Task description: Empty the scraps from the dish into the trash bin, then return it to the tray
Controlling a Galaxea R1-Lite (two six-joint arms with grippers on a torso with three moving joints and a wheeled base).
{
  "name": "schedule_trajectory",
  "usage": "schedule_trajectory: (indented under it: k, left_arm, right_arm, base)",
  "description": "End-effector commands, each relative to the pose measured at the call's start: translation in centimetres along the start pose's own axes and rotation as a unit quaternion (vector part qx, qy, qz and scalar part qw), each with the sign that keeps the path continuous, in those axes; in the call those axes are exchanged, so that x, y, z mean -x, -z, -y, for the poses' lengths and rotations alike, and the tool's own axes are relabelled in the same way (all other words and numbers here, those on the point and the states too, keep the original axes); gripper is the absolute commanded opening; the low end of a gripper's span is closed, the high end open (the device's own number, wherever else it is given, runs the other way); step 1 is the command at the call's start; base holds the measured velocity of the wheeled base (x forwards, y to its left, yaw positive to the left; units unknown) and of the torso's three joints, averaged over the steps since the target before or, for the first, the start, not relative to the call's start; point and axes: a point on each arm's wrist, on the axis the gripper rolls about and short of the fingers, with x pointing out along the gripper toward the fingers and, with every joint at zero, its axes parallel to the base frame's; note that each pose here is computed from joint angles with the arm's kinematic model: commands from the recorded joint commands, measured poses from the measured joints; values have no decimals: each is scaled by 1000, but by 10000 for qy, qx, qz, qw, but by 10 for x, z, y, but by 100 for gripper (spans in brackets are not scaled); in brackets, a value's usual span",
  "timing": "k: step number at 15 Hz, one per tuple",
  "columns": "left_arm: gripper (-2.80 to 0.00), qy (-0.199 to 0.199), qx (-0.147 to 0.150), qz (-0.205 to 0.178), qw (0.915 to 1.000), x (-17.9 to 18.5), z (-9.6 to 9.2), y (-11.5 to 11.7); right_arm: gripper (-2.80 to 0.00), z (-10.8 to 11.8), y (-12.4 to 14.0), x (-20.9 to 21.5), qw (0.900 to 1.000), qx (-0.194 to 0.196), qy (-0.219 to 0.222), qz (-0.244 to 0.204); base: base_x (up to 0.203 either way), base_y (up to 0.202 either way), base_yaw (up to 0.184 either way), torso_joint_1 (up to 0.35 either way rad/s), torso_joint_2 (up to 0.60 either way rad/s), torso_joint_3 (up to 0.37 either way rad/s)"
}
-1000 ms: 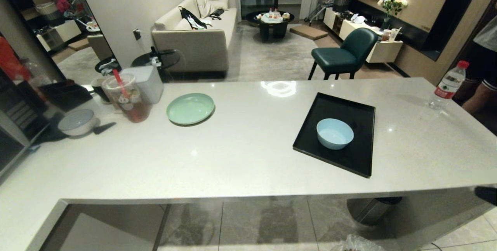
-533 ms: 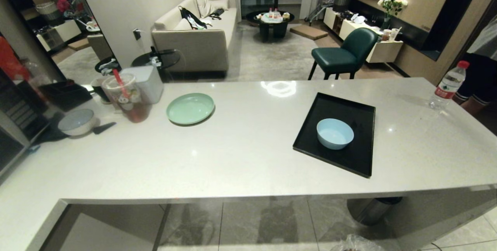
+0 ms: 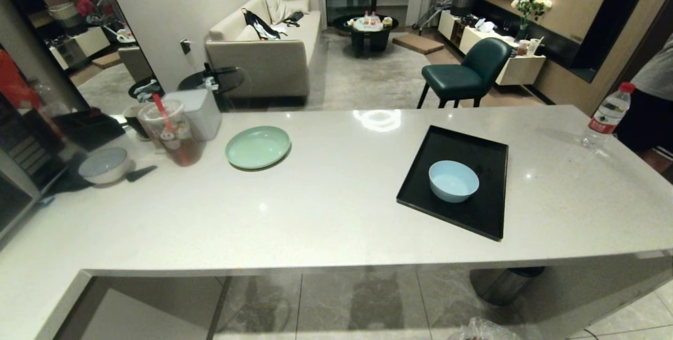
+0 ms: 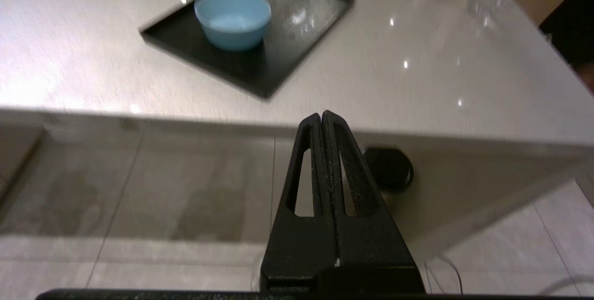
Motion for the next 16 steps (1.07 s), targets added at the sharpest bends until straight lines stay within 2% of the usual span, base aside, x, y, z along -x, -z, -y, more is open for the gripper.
schedule_trajectory:
  k: [1,5,7,8,10,16]
  left_arm:
    - [-280,-7,5,-1,10000,0,0,0]
    - [-280,-2,5,-1,10000,0,0,0]
    - [-280,-5,5,-1,10000,0,0,0]
    - [-280,-6,5,-1,10000,0,0,0]
    - [-280,-6,5,-1,10000,0,0,0]
    - [-280,-2,5,-1,10000,0,0,0]
  right_arm:
    - [-280,-2,18,11,9996,5,54,-282]
    - [-280,-3,27,28,9988,-209,-20,432]
    - [-280,-3,28,28,9973,-583,-3,452]
    - [-280,-3,28,28,9969,-639,40,451]
    - [-280,-3,28,28,9977,-524,36,436]
    - [-280,-3,28,28,9973,-585,27,452]
  base:
    - [0,0,0,0,0,0]
    - [0,0,0,0,0,0]
    - [0,0,0,0,0,0]
    - [0,0,0,0,0,0]
    - [0,0,0,0,0,0]
    - [0,0,0,0,0,0]
